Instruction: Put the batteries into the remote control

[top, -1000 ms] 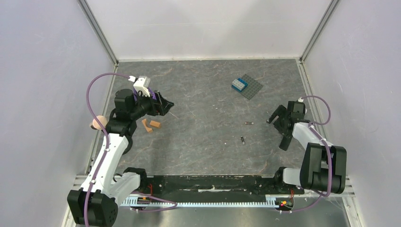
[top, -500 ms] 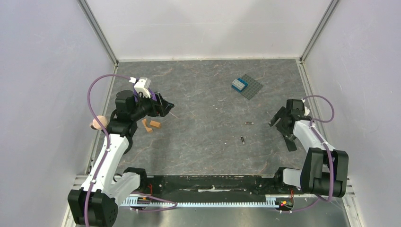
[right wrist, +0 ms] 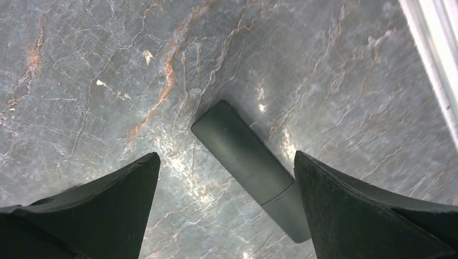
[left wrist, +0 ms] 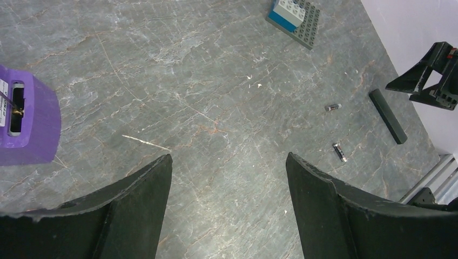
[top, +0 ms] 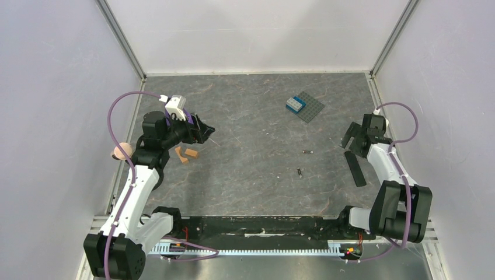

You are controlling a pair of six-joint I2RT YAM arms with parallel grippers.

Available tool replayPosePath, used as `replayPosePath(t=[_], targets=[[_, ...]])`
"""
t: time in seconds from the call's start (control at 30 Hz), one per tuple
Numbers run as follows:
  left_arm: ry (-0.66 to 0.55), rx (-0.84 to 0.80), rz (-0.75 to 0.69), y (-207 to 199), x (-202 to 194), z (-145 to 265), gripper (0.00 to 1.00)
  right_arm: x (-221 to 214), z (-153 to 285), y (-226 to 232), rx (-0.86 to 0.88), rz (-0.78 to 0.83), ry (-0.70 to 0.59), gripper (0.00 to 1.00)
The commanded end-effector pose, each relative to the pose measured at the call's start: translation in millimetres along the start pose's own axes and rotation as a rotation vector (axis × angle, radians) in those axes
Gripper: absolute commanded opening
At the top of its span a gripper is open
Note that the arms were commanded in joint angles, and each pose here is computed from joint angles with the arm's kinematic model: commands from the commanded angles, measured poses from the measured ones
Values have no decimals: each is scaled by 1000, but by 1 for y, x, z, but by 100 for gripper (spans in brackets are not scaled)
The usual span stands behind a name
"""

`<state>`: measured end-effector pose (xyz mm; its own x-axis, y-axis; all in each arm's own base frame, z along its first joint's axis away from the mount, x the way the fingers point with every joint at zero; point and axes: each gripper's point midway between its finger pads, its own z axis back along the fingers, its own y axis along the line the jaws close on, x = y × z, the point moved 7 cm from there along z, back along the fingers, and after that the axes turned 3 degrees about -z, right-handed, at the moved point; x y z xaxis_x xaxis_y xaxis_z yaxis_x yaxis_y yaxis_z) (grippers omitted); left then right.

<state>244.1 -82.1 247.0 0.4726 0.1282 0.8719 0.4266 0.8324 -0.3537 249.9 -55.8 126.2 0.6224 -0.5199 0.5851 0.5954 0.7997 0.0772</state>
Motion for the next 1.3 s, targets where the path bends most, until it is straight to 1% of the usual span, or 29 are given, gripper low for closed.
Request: replayPosePath(t=[0.0,0.07,0.17,0.27,0.47,0.57,0.6,0.67,0.73,0.77,0.9,1.1,1.27], targets=[[-32,-4,3,-2,8,0,82,12,-7,2,91,175,-48,97],[-34,-4,0,-2,10,-1,82,6,-14,2,118,237,-7,97],[-31,-1,-9,-2,11,0,82,-5,-22,1,121,274,64,97],[-34,-2,-13,-3,11,1,83,-15,-28,1,117,251,109,96],[-32,-5,-8,-3,8,1,82,-36,-35,-12,33,232,166,95],[-28,-4,-6,-3,6,2,82,-47,-36,-14,23,185,204,93],[-28,-4,-7,-3,5,3,82,-50,-36,-14,20,171,219,92],[-27,-3,-2,-3,3,3,82,-58,-36,-15,7,135,256,84],[-27,-4,2,-3,1,4,82,-65,-36,-16,1,107,275,75],[-27,-5,4,-3,1,4,82,-69,-36,-16,-4,92,279,69],[-30,-5,10,-4,-2,6,82,-76,-33,-13,14,37,280,52],[-34,-18,34,-8,-3,9,82,-81,-31,-2,56,4,265,36],[-18,-76,94,-15,-3,8,82,-76,-25,15,148,18,212,28]])
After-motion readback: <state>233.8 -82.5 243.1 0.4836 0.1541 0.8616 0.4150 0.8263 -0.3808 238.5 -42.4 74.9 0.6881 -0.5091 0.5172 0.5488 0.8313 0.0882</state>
